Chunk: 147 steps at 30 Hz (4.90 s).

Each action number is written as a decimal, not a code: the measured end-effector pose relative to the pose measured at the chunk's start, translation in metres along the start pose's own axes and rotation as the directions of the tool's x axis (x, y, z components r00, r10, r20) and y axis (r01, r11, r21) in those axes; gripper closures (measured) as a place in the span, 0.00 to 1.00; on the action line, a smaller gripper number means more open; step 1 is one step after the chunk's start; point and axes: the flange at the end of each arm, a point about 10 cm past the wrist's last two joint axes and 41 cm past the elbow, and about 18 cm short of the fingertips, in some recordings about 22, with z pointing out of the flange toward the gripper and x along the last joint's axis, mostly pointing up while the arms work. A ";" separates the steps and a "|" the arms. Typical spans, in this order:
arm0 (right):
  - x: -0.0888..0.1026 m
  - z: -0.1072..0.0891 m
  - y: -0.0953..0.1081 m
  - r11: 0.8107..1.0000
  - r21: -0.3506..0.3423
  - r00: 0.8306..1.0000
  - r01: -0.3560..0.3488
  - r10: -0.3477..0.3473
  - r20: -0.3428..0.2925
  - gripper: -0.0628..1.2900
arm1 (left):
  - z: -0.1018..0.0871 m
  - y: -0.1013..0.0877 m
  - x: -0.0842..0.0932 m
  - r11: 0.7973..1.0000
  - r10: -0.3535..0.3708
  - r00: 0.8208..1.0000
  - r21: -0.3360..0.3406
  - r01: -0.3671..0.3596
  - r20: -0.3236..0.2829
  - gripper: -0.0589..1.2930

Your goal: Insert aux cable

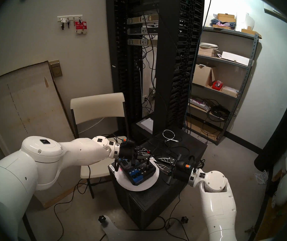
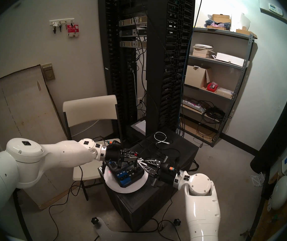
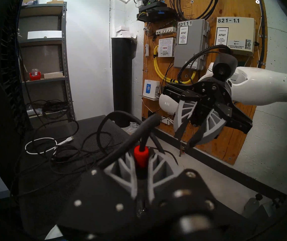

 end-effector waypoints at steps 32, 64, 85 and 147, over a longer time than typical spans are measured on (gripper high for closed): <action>-0.001 -0.002 0.002 1.000 -0.009 1.000 0.003 -0.003 -0.001 0.70 | 0.014 0.002 -0.003 0.998 -0.023 1.000 -0.050 0.024 0.008 0.90; -0.001 -0.001 0.002 1.000 -0.009 1.000 0.003 -0.003 -0.003 0.70 | 0.015 0.004 -0.005 0.999 0.018 0.999 -0.027 -0.017 0.038 0.91; -0.001 0.000 0.001 1.000 -0.007 1.000 0.002 -0.002 -0.001 0.70 | 0.007 0.001 -0.007 0.996 -0.069 0.997 -0.045 0.071 0.029 0.91; -0.003 -0.002 0.002 1.000 -0.011 1.000 0.000 0.000 0.003 0.71 | 0.015 -0.001 -0.005 0.995 -0.073 0.997 -0.063 0.074 0.024 0.91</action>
